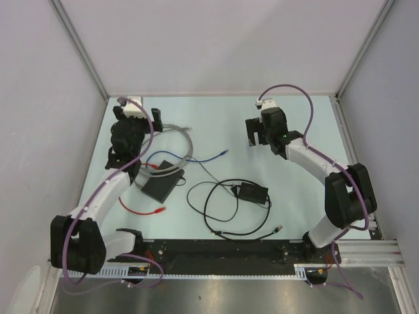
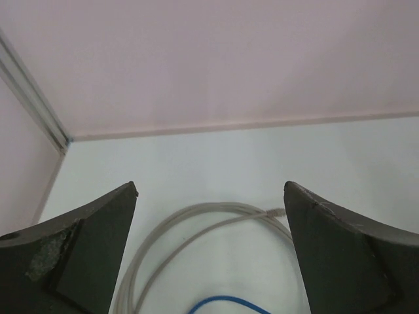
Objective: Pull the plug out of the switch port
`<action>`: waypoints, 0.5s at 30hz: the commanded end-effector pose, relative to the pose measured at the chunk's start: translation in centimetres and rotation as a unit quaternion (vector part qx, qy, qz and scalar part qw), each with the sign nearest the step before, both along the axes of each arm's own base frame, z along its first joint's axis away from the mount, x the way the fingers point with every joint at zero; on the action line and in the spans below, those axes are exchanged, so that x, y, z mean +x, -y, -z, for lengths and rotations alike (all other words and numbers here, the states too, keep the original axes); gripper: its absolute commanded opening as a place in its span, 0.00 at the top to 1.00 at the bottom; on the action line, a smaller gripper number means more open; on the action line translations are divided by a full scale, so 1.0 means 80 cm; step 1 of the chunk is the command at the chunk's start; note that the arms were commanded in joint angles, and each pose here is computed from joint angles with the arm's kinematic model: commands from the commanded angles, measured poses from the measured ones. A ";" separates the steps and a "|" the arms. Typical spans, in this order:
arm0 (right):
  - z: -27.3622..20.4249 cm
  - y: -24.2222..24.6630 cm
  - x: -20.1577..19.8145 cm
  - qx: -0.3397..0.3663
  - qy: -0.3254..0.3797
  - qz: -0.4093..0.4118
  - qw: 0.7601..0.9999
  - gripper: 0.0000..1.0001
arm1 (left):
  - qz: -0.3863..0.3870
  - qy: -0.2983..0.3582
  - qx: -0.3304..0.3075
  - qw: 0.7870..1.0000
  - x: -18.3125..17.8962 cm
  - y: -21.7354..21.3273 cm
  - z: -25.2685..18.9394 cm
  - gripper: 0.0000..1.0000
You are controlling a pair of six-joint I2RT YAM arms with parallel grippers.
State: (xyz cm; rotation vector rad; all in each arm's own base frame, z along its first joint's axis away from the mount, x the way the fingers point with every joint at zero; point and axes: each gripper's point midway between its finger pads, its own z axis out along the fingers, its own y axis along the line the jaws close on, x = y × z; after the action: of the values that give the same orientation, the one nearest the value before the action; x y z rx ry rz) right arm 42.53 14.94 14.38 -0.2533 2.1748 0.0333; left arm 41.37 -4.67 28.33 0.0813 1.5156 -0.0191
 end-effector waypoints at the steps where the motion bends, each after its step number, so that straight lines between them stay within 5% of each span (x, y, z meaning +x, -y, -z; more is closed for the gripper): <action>1: -0.010 -0.013 0.006 -0.013 0.013 -0.027 0.999 0.00 | 0.025 -0.145 -0.020 0.989 -0.004 0.021 0.065 0.01; 8: 0.001 -0.011 -0.005 -0.069 -0.007 -0.111 0.991 0.00 | 0.019 -0.284 0.043 0.958 -0.018 0.007 0.105 0.00; 15: -0.012 -0.055 -0.025 -0.012 -0.044 -0.215 0.976 0.01 | 0.082 -0.341 -0.014 0.936 -0.038 0.015 0.110 0.00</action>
State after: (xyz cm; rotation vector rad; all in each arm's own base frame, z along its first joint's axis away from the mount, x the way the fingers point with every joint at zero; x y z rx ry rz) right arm 40.68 16.47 12.97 -0.6260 2.2203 0.0920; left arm 40.11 -4.90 19.00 0.1641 2.1255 -0.0830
